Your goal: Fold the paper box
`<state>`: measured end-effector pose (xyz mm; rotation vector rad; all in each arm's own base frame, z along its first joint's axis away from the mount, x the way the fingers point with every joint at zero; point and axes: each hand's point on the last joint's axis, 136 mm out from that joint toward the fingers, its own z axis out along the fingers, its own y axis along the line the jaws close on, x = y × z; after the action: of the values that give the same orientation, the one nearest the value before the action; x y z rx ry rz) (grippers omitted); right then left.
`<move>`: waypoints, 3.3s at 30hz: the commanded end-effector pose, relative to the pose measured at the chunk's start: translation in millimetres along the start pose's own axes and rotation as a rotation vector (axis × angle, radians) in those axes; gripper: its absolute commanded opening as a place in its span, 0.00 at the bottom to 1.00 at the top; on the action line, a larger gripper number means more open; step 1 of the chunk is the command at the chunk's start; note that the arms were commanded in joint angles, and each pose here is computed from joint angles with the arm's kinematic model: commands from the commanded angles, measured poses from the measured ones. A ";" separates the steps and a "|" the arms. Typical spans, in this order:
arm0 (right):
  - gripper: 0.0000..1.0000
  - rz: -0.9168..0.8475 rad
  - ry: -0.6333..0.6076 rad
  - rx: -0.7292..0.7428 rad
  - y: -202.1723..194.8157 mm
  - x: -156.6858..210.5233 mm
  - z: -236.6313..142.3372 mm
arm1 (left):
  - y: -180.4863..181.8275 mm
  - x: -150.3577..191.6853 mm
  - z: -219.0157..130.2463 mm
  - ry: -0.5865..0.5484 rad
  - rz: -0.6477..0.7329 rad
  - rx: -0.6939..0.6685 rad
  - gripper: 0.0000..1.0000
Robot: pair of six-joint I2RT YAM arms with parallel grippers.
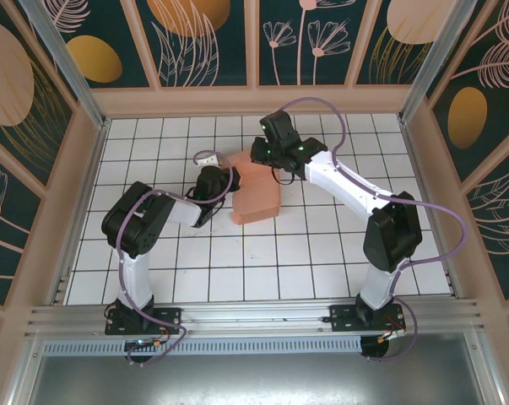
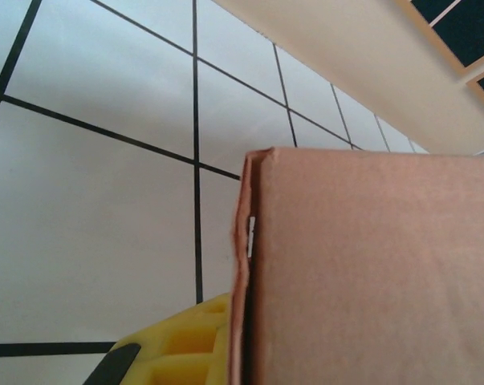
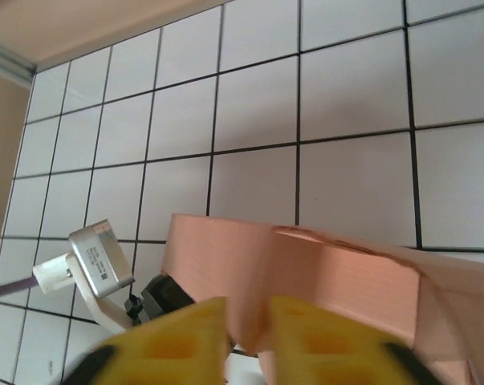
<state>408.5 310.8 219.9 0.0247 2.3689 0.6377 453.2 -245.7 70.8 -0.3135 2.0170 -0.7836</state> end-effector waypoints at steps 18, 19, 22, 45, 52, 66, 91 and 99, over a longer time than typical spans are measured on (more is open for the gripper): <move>0.43 -0.093 -0.176 -0.262 -83.4 -32.1 -88.2 | -26.7 7.2 -14.9 0.166 0.100 0.046 0.00; 0.43 -0.131 -0.179 -0.273 -84.1 -29.5 -85.1 | -28.2 7.1 -15.7 0.170 0.097 0.050 0.00; 0.43 -0.243 -0.168 -0.338 -80.0 -18.5 -77.4 | -33.9 6.2 -19.8 0.178 0.096 0.071 0.00; 0.40 -0.526 0.051 -0.314 -55.1 41.3 -23.9 | -40.2 9.3 -19.1 0.216 0.057 0.086 0.00; 0.50 -0.448 -0.004 -0.255 -62.5 24.4 -31.1 | -34.5 11.6 -16.4 0.221 0.046 0.065 0.00; 0.79 -0.252 -0.085 -0.133 -99.5 63.4 -38.6 | -35.4 14.6 -11.8 0.242 0.000 0.079 0.00; 0.70 -0.463 -0.105 -0.428 -88.5 80.7 -86.4 | -44.6 14.2 -9.0 0.316 -0.115 0.164 0.00; 0.71 -0.513 -0.235 -0.419 -64.6 25.7 -114.1 | -49.3 7.9 -10.8 0.304 -0.087 0.170 0.00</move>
<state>314.7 209.0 214.7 -0.6327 1.9507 0.8303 428.2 -282.8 84.7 -0.2214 2.2562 -1.0905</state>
